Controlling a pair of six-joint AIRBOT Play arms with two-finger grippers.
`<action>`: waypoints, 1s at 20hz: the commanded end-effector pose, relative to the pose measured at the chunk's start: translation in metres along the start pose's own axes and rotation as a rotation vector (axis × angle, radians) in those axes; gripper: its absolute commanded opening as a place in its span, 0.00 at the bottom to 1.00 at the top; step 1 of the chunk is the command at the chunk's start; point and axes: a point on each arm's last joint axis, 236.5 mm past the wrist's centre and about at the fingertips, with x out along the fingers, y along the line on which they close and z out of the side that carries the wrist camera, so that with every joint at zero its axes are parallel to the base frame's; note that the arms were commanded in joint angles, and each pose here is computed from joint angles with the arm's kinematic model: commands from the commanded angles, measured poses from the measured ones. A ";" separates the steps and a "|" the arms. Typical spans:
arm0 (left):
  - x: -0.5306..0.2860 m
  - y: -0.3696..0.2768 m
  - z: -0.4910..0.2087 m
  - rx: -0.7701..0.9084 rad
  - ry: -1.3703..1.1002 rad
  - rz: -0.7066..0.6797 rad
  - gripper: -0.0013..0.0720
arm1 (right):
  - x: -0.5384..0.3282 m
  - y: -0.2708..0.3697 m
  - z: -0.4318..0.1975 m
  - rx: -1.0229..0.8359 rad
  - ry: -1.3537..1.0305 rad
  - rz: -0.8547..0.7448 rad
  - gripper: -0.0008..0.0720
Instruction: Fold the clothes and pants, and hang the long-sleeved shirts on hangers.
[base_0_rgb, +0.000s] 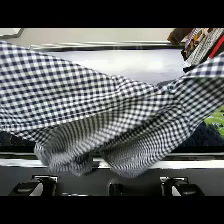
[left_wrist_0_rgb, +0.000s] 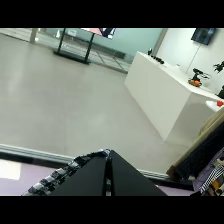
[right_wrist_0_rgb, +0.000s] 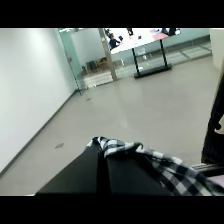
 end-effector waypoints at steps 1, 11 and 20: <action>0.056 0.035 -0.040 -0.036 0.118 0.068 0.04 | 0.079 -0.027 -0.046 0.025 0.104 -0.071 0.06; 0.272 0.164 -0.329 -0.254 0.638 0.218 0.04 | 0.293 -0.126 -0.386 0.323 0.649 -0.254 0.06; 0.254 0.193 -0.465 -0.355 0.992 0.291 0.04 | 0.212 -0.119 -0.530 0.211 1.277 -0.100 0.72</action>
